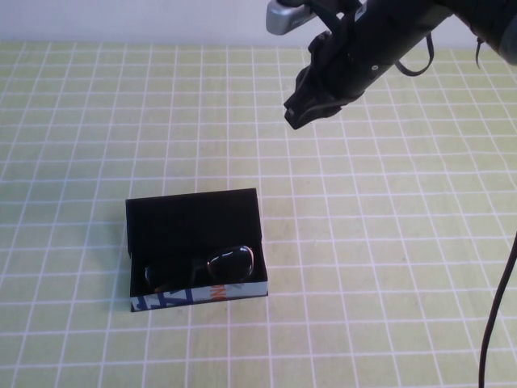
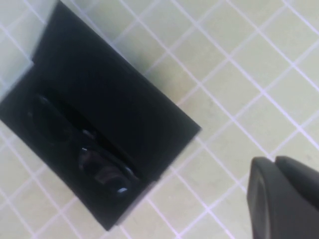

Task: Return glasses to glasses case
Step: Close the glasses case

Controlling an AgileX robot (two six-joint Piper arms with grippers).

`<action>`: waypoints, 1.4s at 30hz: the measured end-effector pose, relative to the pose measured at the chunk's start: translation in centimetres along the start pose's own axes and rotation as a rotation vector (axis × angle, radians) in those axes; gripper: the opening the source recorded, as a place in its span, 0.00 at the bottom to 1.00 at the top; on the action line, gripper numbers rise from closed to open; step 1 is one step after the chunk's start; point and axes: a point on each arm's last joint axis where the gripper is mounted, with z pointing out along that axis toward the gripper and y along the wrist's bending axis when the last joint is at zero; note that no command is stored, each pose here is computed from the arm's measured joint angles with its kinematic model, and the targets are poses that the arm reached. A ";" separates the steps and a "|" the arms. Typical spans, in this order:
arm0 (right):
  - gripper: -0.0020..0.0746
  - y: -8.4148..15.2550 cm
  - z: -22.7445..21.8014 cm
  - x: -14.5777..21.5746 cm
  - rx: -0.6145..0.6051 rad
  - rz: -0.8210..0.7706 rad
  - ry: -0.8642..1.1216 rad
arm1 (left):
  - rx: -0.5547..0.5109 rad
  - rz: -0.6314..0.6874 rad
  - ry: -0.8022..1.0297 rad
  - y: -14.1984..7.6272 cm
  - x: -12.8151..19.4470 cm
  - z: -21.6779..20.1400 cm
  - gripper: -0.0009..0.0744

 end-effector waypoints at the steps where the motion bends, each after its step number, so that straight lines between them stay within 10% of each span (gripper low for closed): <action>1: 0.01 0.1 0.0 -0.1 -0.015 0.006 -0.009 | 0.008 -0.017 -0.025 -0.1 -0.2 0.0 0.01; 9: 0.01 0.2 1.1 -0.1 -0.073 0.037 -0.016 | -0.003 -0.197 0.010 -0.1 -0.2 0.1 0.01; 21: 0.01 -0.6 3.6 0.4 -0.094 0.062 0.030 | 0.005 -0.074 0.687 -3.6 -2.7 6.8 0.01; 30: 0.01 -0.6 3.6 0.4 -0.094 0.065 0.030 | 0.240 0.124 1.107 -8.3 0.7 12.7 0.01; 42: 0.01 -0.6 3.6 0.4 -0.093 0.097 0.029 | 0.488 -0.040 1.221 -8.8 4.8 16.9 0.01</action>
